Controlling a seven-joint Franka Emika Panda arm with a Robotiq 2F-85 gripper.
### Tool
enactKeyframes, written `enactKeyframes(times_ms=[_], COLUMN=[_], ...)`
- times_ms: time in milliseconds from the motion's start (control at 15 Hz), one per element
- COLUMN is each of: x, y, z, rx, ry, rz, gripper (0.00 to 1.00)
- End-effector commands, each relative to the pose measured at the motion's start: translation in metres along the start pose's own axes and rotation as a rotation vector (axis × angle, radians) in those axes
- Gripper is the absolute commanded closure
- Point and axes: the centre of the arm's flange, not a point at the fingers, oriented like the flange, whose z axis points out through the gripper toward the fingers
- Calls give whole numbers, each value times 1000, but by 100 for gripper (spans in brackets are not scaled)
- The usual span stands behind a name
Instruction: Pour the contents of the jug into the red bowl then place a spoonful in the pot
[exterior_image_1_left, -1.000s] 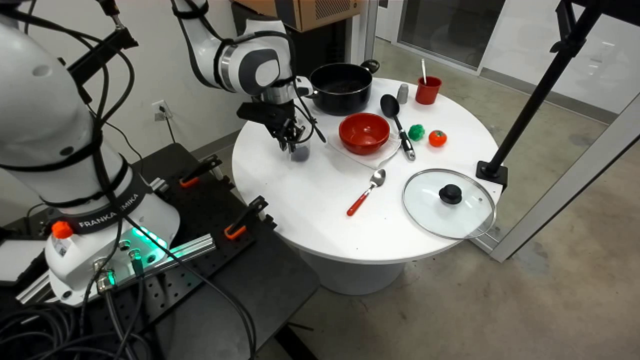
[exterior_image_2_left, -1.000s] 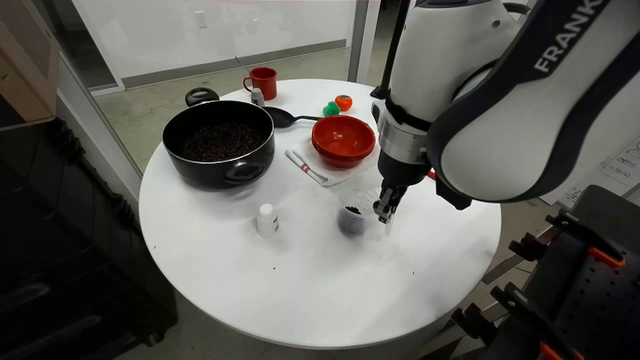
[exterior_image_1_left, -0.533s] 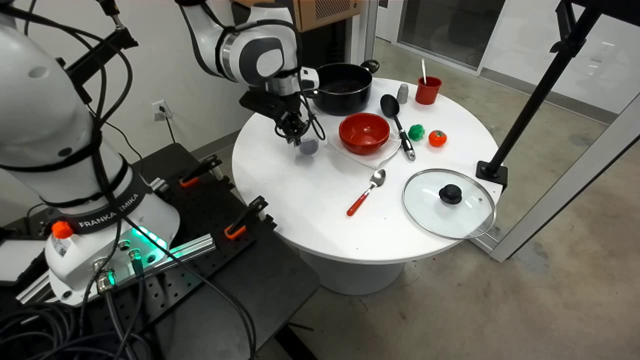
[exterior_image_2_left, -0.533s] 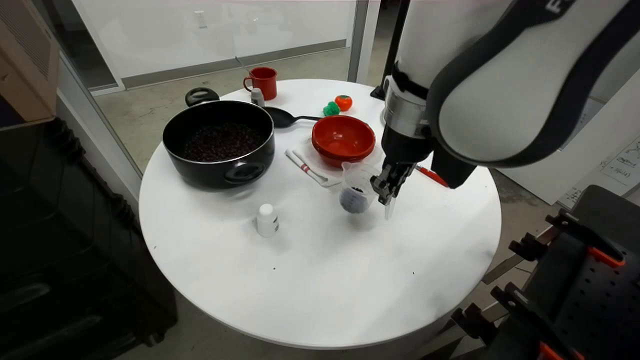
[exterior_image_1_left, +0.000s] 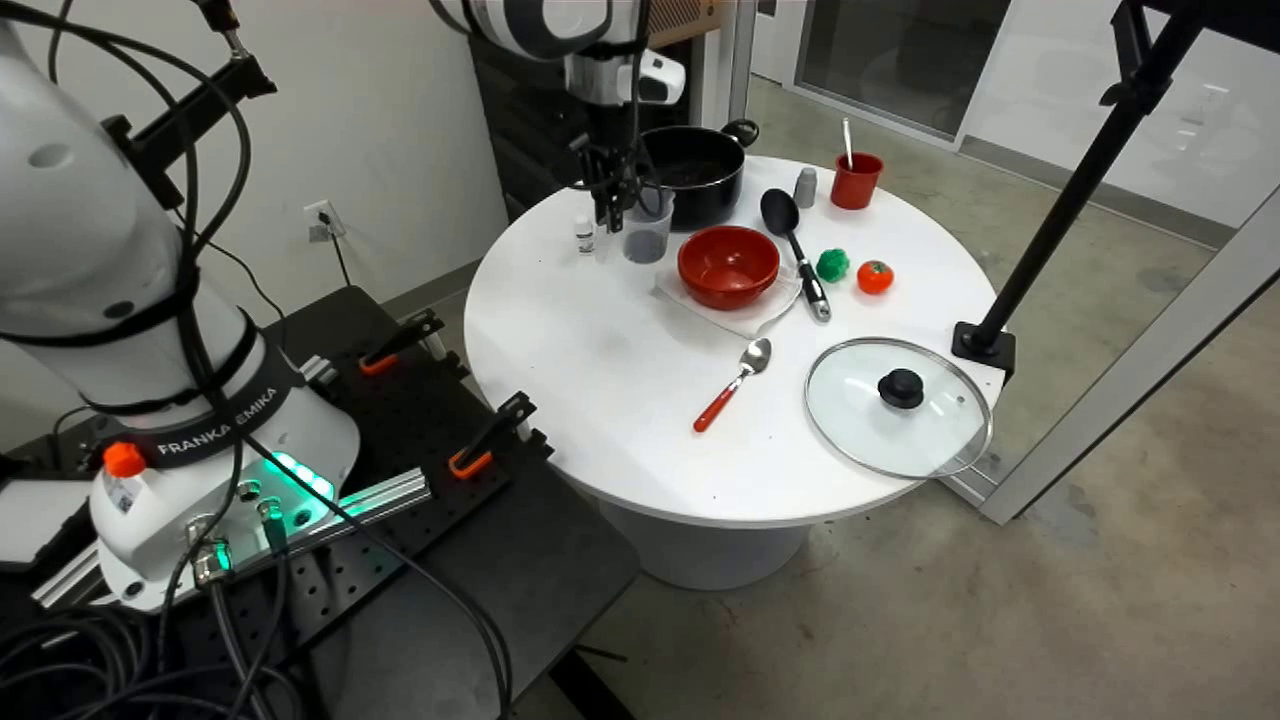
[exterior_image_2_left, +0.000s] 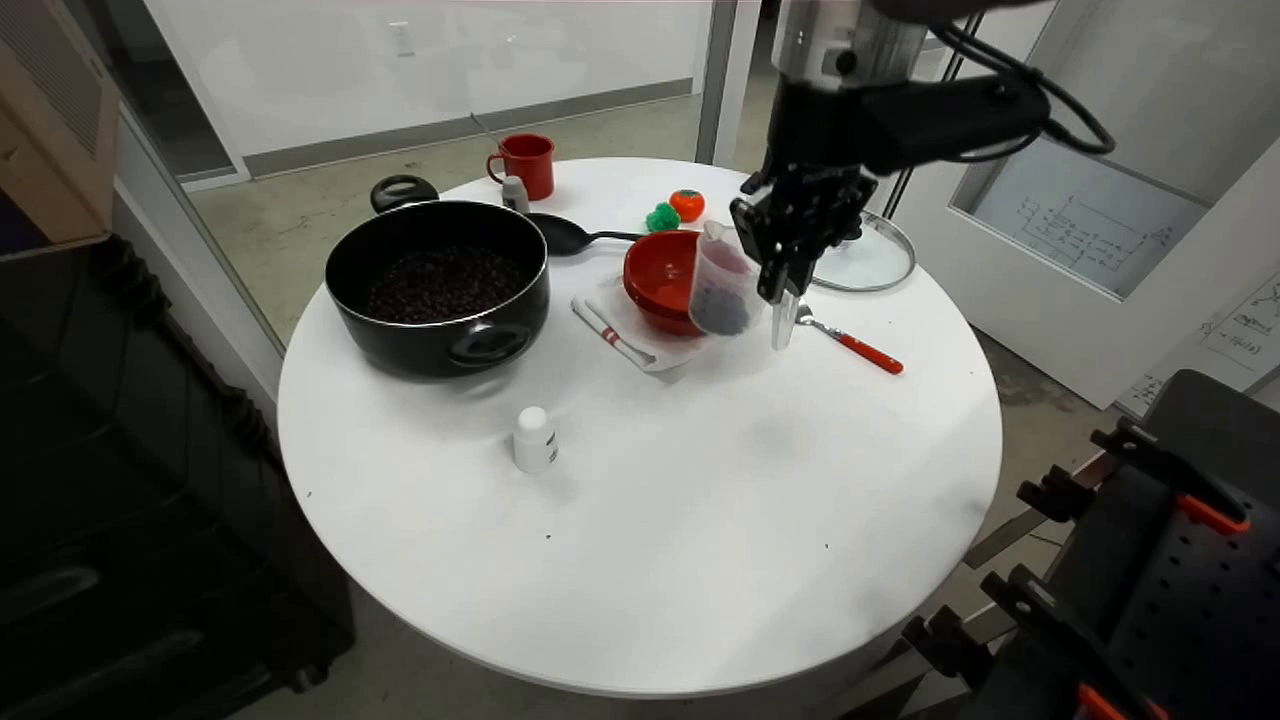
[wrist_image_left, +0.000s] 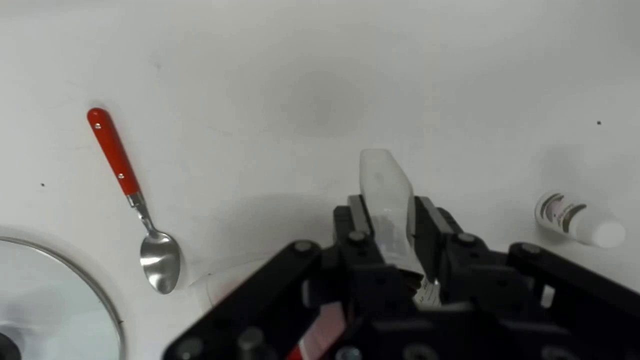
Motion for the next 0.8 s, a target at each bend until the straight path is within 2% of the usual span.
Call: enactKeyframes(times_ms=[0,200,333,733], x=[63,108,130,171], y=[13,27,32,43], z=[-34,-55,-60,-34], rx=[35,58,77,147], ry=[-50,-106,-175,-379], rz=[188,327,383,474], gripper=[93,93,93,93])
